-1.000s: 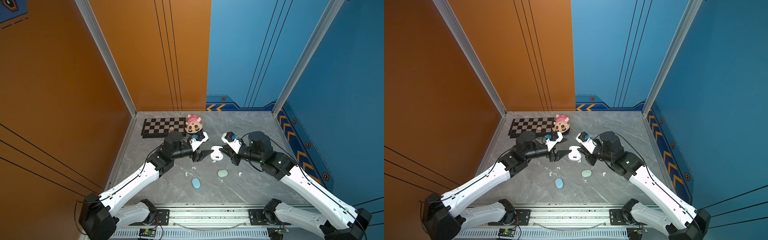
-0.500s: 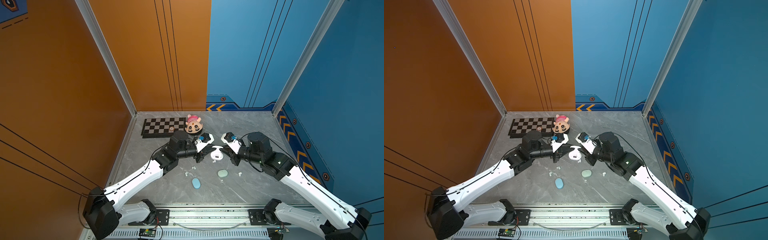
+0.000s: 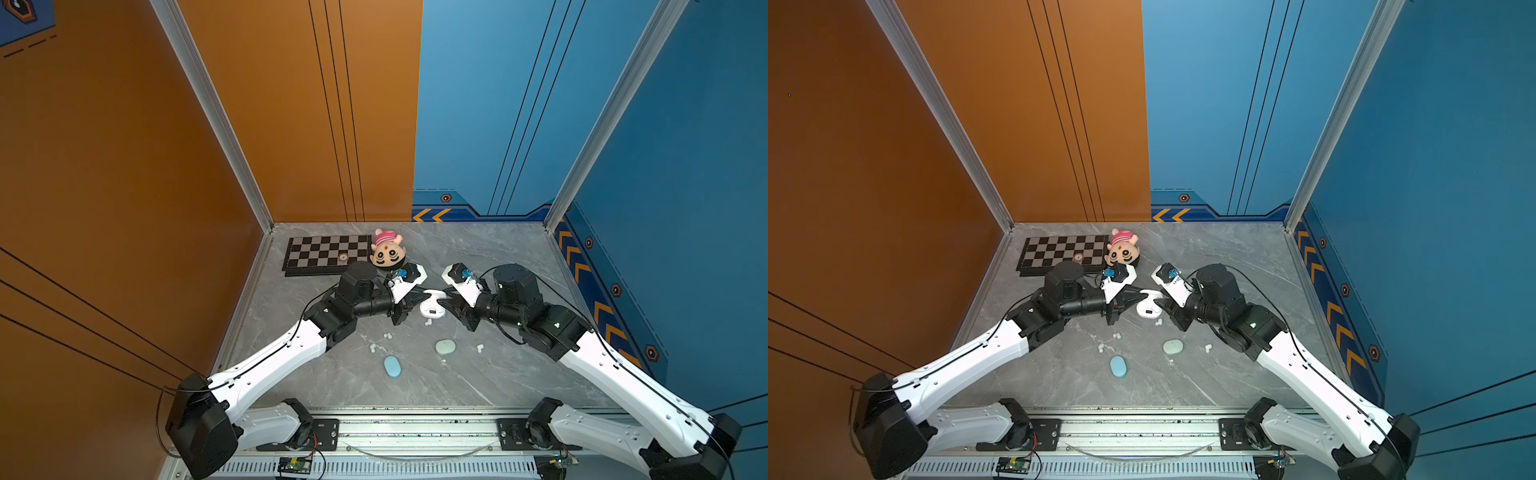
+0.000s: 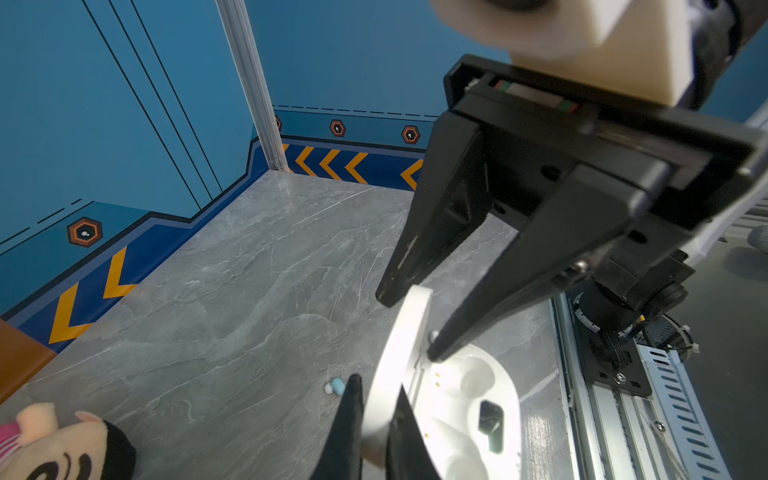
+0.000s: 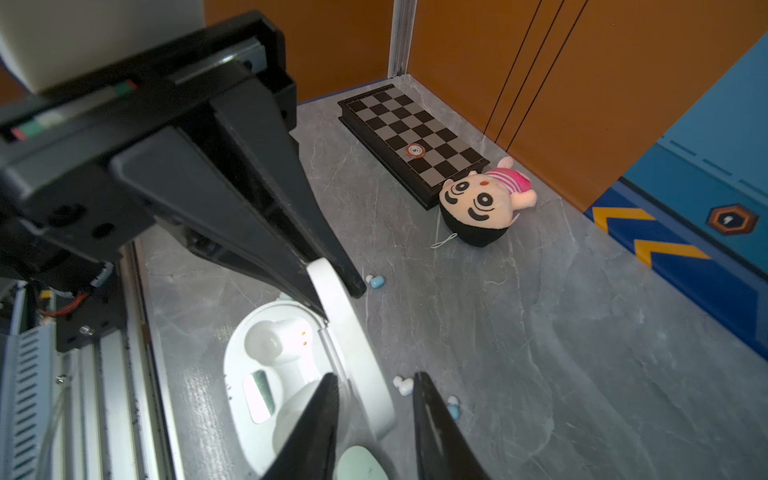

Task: Insert the wireless bluetooth earbuds into the charging case
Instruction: 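Release the case with the right gripper while the left gripper holds it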

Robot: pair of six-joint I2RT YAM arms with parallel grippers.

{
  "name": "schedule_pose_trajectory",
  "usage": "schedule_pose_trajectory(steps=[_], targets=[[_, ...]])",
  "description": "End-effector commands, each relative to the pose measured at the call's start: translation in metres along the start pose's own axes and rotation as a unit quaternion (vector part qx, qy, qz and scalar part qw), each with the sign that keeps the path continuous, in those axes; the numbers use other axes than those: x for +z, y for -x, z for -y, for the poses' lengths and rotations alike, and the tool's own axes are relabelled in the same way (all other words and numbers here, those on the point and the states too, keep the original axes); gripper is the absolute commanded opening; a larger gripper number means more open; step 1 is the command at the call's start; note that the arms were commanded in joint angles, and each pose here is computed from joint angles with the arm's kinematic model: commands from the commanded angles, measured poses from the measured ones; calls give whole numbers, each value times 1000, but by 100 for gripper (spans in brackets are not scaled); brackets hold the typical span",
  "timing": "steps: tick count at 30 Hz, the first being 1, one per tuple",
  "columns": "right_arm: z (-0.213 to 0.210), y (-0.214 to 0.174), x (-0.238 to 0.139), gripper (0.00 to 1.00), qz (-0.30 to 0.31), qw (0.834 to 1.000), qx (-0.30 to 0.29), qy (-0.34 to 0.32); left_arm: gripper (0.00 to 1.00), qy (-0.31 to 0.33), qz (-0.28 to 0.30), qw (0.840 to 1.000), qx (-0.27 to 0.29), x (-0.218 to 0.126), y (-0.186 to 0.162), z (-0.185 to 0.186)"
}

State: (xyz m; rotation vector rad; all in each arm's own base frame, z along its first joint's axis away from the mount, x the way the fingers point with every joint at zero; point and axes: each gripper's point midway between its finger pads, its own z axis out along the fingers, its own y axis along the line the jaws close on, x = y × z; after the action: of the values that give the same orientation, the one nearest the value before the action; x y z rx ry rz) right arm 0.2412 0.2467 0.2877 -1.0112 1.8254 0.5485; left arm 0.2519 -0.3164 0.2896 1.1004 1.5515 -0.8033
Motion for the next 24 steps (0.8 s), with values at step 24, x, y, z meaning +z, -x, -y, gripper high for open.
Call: schedule_pose_trajectory(steps=[24], targets=[[54, -114, 38, 48, -197, 800, 535, -188, 0, 190, 26, 977, -93, -70, -61, -61]])
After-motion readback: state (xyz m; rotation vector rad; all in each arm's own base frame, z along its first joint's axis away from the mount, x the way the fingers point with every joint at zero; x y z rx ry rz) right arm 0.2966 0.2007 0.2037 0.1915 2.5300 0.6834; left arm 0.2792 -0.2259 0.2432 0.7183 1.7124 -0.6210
